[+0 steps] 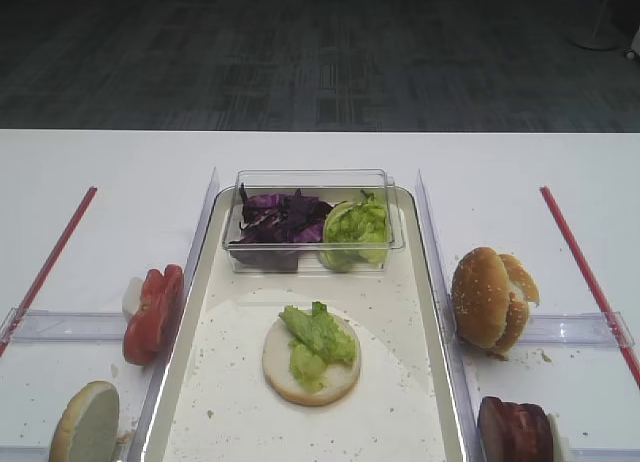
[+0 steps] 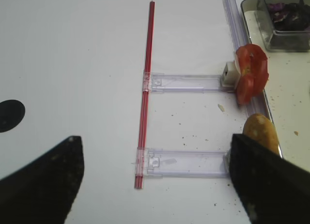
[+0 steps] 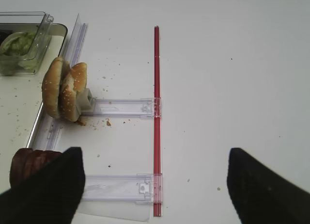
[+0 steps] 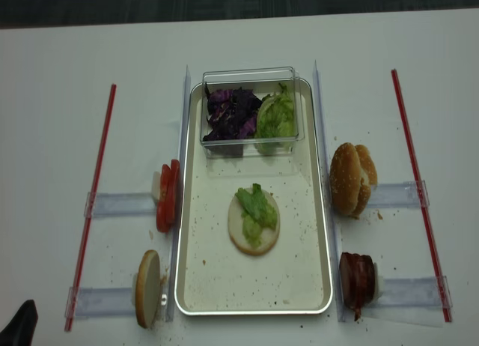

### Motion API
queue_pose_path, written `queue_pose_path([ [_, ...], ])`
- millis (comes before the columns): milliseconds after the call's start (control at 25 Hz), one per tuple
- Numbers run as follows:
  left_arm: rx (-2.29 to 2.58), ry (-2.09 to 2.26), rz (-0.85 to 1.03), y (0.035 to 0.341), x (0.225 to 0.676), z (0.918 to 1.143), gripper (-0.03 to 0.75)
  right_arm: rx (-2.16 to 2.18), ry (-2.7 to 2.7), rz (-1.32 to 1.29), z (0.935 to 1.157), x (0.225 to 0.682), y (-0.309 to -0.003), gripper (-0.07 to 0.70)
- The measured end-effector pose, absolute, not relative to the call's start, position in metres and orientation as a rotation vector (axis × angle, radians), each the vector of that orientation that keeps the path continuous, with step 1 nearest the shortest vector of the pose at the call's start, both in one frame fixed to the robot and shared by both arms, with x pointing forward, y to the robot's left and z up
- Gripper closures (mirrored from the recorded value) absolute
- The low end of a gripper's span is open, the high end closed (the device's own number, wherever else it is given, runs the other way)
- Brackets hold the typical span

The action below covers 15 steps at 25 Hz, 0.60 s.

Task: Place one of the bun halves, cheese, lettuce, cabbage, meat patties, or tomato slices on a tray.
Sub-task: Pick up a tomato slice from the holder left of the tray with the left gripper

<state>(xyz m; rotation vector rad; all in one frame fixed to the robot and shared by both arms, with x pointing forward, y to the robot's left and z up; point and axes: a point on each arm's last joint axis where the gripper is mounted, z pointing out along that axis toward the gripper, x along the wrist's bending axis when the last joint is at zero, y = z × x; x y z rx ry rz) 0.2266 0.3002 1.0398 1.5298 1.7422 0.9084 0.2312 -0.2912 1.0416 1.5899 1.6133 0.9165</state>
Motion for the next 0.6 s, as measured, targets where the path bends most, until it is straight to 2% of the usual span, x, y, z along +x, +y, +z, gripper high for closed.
queue_pose_path([
  [600,1.527,1.741,0.902,0.2997,0.2266,1.0398,0.151,1.59,1.613,0.917,1.0416,0.2312,-0.2912,0.016],
])
